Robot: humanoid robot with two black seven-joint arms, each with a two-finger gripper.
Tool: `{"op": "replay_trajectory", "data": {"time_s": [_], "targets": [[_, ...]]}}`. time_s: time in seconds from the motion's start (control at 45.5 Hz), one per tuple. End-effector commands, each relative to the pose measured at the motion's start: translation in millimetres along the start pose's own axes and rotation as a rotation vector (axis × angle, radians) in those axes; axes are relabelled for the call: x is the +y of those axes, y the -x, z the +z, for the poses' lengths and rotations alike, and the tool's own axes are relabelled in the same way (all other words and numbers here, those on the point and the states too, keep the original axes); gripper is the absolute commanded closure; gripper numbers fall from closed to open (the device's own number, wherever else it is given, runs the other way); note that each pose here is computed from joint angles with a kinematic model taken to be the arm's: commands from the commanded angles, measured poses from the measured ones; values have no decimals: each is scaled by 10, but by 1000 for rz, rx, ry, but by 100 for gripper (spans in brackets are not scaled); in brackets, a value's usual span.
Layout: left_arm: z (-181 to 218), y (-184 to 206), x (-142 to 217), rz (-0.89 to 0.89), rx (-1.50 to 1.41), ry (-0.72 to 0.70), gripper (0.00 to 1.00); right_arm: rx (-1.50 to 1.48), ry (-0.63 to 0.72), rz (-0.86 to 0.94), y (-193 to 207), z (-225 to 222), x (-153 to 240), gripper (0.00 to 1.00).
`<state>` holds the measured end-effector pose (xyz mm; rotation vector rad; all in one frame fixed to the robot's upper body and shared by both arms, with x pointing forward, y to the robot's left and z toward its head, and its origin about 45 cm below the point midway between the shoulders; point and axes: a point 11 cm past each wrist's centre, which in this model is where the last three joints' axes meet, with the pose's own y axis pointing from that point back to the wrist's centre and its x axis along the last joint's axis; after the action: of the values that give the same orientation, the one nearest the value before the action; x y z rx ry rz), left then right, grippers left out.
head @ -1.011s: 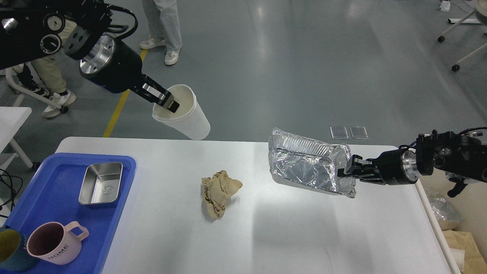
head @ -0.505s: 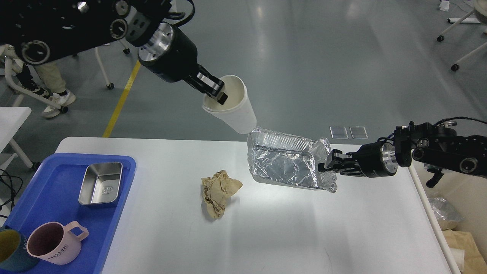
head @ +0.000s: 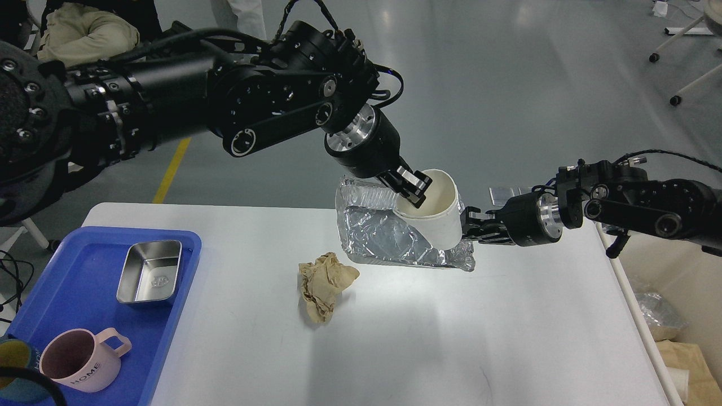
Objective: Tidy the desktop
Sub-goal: 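Place the paper cup into the foil container and release it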
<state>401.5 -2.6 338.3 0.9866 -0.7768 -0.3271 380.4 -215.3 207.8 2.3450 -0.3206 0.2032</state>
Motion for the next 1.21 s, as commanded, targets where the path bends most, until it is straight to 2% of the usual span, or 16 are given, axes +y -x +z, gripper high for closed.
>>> {"op": "replay_trajectory", "data": {"time_s": [0.0, 0.33, 0.571, 0.659, 0.791, 0.813, 0.901, 1.033, 1.186], "targets": [[-43, 90, -118, -21, 18, 7, 97, 1, 1, -1, -4, -6, 2, 100], [-51, 122, -154, -29, 24, 11, 95, 0, 1, -1, -2, -4, 5, 100], [-61, 114, -155, -21, 22, 5, 86, -1, 5, -4, 6, 9, 6, 100], [-67, 89, -156, 3, 14, 1, 77, -1, 9, -5, 11, 22, 7, 100], [-77, 48, -190, 63, 5, 8, 57, -1, 8, -7, 18, 23, 5, 100], [-80, 32, -193, 81, -1, 9, 50, 0, 9, -6, 13, 20, 7, 100], [-69, 9, -199, 104, 1, 16, 39, -1, 10, -7, 15, 26, 12, 100], [-6, -48, -203, 143, 13, 44, 26, -4, 10, -8, 18, 26, 7, 100], [33, -86, -170, 155, 27, 61, 19, -7, 14, -5, 15, 45, 18, 100]]}}
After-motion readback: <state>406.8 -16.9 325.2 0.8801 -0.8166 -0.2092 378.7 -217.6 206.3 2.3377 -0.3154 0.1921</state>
